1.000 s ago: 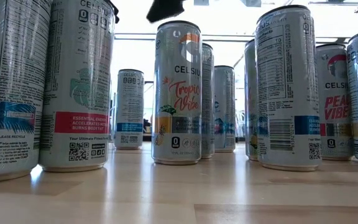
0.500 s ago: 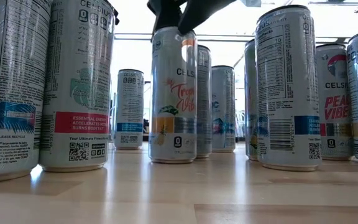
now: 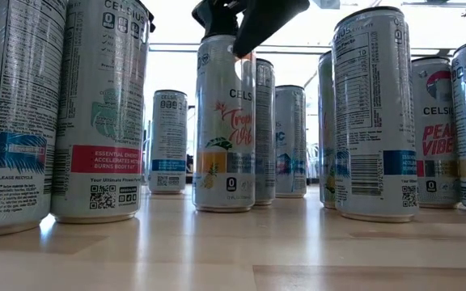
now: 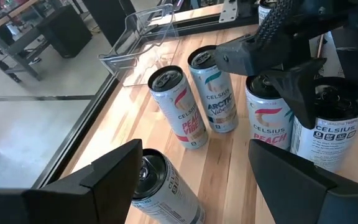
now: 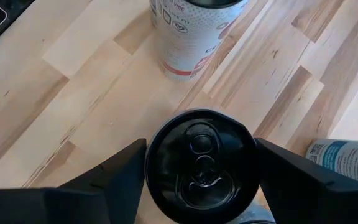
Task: Sort soda cans
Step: Put the white-yellow soda can into the top left transparent bin
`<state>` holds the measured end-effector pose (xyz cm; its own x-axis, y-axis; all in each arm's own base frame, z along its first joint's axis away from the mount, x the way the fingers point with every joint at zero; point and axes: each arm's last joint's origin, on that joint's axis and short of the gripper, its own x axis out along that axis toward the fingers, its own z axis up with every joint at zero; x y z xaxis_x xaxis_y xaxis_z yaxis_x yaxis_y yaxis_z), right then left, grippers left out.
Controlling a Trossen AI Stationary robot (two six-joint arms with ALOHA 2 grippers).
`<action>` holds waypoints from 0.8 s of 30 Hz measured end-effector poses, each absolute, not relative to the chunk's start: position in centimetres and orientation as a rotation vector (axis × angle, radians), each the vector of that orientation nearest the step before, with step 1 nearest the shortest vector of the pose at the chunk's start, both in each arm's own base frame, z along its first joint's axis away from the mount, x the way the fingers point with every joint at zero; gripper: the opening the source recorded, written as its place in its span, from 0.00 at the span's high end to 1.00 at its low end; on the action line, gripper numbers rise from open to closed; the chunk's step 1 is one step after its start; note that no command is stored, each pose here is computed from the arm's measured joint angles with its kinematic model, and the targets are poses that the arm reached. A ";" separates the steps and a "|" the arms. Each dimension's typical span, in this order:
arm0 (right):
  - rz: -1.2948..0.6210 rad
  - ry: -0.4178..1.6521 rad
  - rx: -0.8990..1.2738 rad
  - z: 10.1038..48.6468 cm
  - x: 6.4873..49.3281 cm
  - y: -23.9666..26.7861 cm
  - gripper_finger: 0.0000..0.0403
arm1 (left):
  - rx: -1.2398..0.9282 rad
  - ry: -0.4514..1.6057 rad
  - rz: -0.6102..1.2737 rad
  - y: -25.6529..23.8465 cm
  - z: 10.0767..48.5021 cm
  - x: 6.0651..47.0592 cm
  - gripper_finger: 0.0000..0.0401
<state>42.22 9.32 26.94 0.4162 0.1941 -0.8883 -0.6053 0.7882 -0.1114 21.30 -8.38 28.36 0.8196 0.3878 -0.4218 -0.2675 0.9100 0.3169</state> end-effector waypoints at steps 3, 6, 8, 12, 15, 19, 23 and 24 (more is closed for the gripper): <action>0.520 1.016 -0.457 27.0 42.3 9.3 0.40 | 0.250 0.500 0.353 -8.4 28.4 21.3 0.29; 0.516 0.993 -0.457 27.0 42.6 9.4 0.40 | 0.250 0.500 0.353 -8.4 28.4 21.3 0.29; 0.513 0.977 -0.458 27.0 42.7 9.4 0.40 | 0.248 0.499 0.351 -8.4 28.4 21.3 0.29; 0.461 0.965 -0.465 27.6 43.0 9.4 0.40 | 0.245 0.489 0.327 -8.9 28.5 20.9 0.29; 0.394 0.931 -0.490 28.8 43.3 9.2 0.40 | 0.248 0.480 0.309 -9.3 28.7 20.5 0.29; 0.341 0.877 -0.474 30.2 43.8 8.6 0.40 | 0.263 0.469 0.305 -9.7 28.9 20.0 0.29; 0.293 0.824 -0.424 31.2 44.4 7.2 0.40 | 0.264 0.475 0.306 -10.0 28.9 19.2 0.29; 0.277 0.810 -0.410 31.4 44.6 6.8 0.40 | 0.256 0.485 0.307 -10.0 28.8 18.9 0.29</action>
